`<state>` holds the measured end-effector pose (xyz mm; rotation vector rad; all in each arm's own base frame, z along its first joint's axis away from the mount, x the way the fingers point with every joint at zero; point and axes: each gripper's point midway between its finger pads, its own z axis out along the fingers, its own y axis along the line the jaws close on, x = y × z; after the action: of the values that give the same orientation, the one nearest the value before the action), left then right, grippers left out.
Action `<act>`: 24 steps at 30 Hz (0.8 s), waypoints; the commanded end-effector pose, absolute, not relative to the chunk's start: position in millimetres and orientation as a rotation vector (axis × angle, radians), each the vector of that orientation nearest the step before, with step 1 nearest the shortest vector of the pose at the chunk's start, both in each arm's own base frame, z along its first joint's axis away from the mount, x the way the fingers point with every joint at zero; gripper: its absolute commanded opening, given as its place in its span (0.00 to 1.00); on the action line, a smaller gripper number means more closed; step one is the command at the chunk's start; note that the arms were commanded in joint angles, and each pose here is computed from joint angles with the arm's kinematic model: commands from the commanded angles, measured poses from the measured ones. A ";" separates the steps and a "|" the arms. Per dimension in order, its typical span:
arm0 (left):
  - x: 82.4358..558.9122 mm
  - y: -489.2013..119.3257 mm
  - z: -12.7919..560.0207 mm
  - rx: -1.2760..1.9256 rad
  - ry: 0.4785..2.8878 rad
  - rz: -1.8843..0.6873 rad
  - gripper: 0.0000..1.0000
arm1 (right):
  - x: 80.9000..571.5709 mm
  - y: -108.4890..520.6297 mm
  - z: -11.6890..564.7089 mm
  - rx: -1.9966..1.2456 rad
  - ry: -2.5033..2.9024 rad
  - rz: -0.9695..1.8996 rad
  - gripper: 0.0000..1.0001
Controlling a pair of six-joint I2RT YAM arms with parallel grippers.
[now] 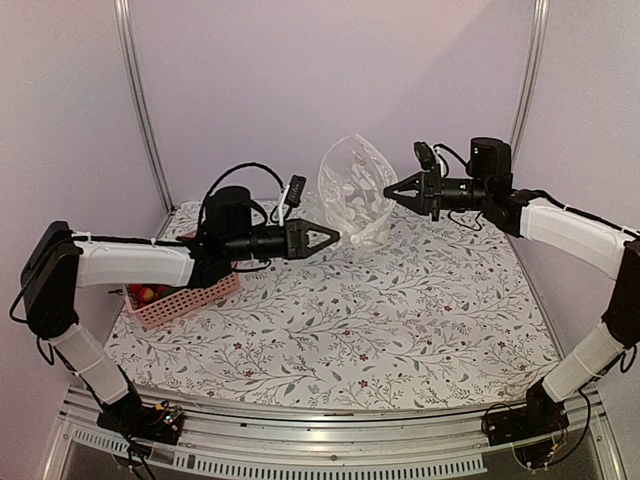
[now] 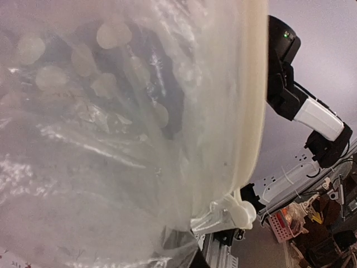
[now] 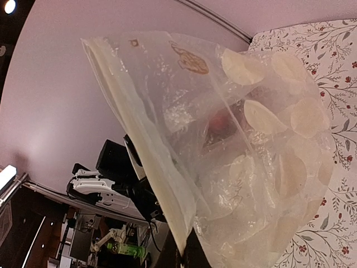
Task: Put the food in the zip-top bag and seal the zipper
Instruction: Open the zipper food storage bag.
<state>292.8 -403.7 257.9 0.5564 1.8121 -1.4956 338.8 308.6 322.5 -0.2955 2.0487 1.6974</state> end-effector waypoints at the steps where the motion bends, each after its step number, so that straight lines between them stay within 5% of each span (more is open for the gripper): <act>1: 290.1 -391.4 252.1 0.574 1.862 -1.367 0.00 | 337.4 283.0 339.3 -0.270 1.991 1.683 0.00; 6: 304.2 -369.5 230.7 0.503 1.976 -1.159 0.02 | 332.4 265.5 338.5 -0.234 1.985 1.659 0.00; 10: 310.6 -359.8 231.8 0.481 2.011 -1.081 0.45 | 328.3 259.4 331.6 -0.212 2.011 1.625 0.00; 12: 312.1 -353.5 234.4 0.484 2.033 -1.021 0.59 | 329.1 255.3 329.3 -0.196 2.023 1.588 0.00; 24: 296.2 -213.2 185.8 0.230 2.475 -0.218 0.73 | 369.0 206.5 269.3 -0.090 2.363 0.918 0.00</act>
<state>312.7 -291.5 230.7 0.3320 2.2209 -0.6669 361.5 236.2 316.2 -0.1118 2.1827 1.2351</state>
